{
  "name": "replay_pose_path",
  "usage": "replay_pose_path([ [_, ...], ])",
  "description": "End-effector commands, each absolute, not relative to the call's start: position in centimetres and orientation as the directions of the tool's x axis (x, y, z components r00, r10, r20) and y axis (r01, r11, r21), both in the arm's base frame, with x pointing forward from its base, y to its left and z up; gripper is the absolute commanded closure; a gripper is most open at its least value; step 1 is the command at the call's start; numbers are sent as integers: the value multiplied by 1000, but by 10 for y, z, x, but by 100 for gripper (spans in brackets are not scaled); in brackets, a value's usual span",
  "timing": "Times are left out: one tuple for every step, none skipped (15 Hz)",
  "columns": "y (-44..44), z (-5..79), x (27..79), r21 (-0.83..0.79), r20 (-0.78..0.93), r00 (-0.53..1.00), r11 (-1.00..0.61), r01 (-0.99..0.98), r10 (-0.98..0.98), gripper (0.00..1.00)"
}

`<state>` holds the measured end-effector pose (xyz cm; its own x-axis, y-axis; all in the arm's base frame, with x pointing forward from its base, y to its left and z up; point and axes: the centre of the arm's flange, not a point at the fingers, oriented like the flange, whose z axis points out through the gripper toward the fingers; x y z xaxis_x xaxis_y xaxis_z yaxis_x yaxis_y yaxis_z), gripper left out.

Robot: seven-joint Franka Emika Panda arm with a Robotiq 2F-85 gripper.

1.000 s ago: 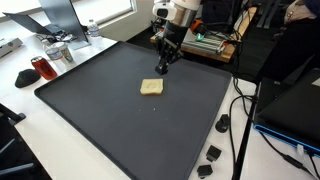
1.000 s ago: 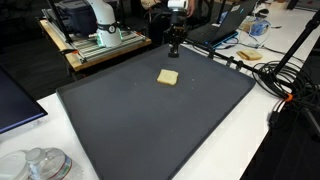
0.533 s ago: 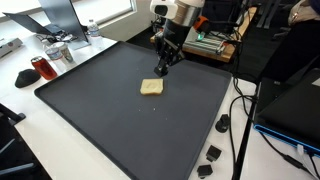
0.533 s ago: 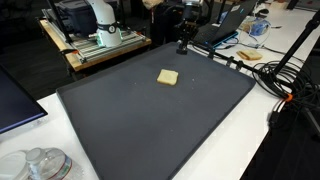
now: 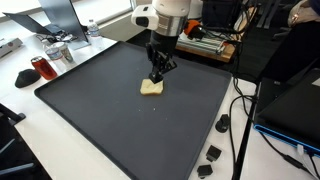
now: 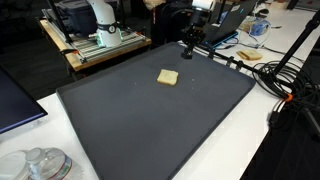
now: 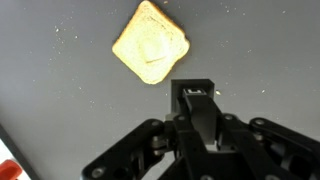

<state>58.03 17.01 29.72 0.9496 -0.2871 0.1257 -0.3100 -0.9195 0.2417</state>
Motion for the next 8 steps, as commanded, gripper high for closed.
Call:
replay_pose_path([
  [155,300,593,152,92,963,-952,-265,-253,95],
  [146,297,591,123,90,962,-956,-267,-257,95],
  [137,294,589,88,89,963,-961,-261,-254,95],
  [127,290,584,48,92,965,-966,-252,-247,95],
  [119,285,581,9,95,964,-968,-249,-247,95],
  [111,280,577,-29,98,964,-969,-247,-248,95],
  [102,272,573,-62,93,962,-965,-253,-258,95],
  [94,266,570,-93,87,960,-961,-259,-267,95],
])
